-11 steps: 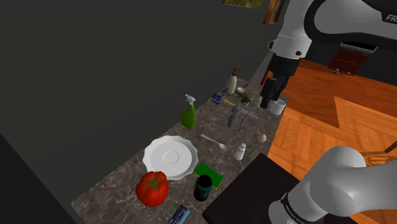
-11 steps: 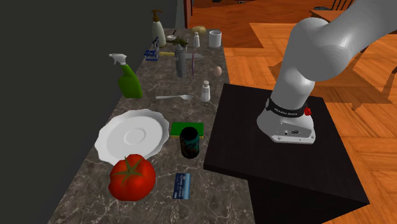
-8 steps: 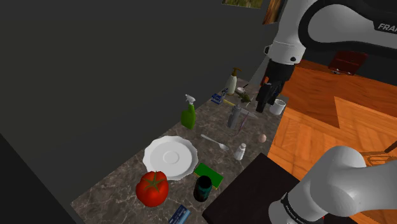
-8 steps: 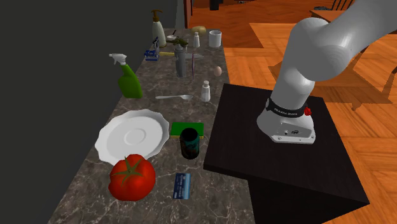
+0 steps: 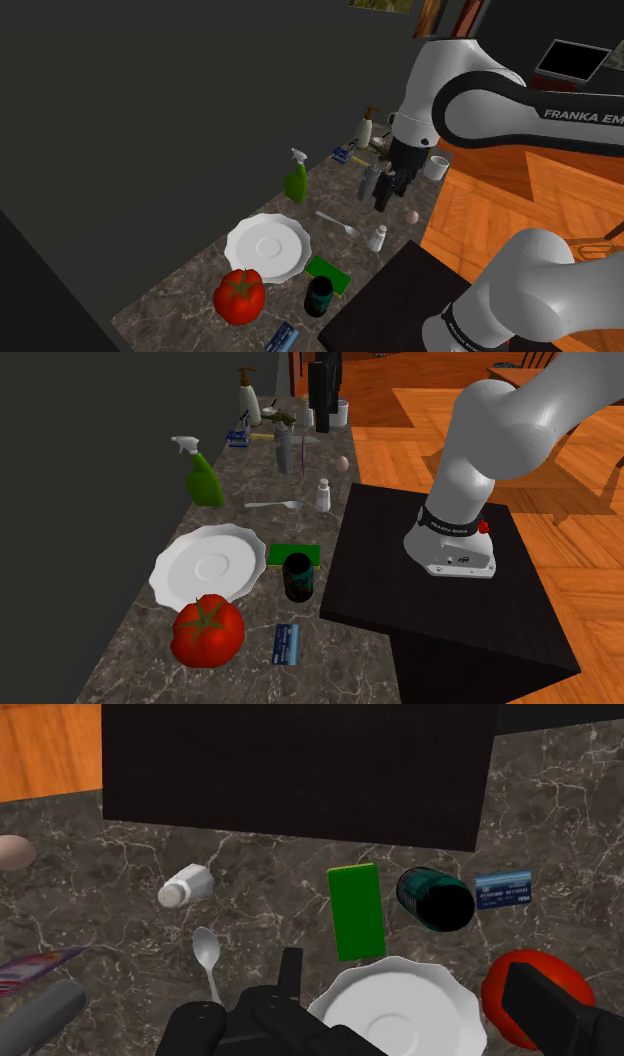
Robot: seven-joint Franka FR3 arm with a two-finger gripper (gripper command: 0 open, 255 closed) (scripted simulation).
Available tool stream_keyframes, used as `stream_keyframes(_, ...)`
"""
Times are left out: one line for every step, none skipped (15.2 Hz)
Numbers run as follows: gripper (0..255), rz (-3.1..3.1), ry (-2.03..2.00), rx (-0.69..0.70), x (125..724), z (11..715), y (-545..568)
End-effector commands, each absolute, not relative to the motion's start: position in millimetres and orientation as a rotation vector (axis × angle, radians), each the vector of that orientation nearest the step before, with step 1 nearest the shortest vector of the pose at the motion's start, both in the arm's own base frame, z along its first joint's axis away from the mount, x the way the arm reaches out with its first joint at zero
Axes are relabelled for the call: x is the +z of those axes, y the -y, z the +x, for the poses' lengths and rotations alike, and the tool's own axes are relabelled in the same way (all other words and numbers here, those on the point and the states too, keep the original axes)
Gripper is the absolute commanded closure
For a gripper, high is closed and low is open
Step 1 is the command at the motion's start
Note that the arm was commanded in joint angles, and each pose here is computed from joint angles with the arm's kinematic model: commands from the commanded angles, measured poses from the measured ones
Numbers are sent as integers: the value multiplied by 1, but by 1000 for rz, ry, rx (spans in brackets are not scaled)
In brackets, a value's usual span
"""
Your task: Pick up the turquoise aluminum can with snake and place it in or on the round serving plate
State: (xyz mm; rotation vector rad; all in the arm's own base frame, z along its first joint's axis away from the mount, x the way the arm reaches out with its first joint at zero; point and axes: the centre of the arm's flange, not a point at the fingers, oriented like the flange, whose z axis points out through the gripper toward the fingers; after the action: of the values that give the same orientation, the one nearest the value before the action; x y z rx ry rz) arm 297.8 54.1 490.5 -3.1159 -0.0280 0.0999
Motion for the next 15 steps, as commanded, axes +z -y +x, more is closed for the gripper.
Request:
stream_keyframes(0,-3118,24,85,466,298,-69)
stream_keyframes(0,-3119,23,80,455,300,-76)
stream_keyframes(0,-3120,22,74,443,301,-82)
stream_keyframes(0,-3121,21,69,432,302,-89)
stream_keyframes(0,-3121,20,63,421,303,-95)
stream_keyframes(0,-3122,19,58,409,304,-102)
stream_keyframes(0,-3123,17,52,398,306,-109)
stream_keyframes(0,-3124,16,47,387,307,-115)
stream_keyframes(0,-3125,15,41,375,308,-122)
stream_keyframes(0,-3126,14,36,364,310,-128)
stream_keyframes(0,-3127,13,30,353,311,-135)
stream_keyframes(0,-3128,12,24,341,313,-141)
stream_keyframes(0,-3128,11,19,330,315,-148)
stream_keyframes(0,-3129,10,13,319,316,-154)
stream_keyframes(0,-3130,8,8,307,318,-161)
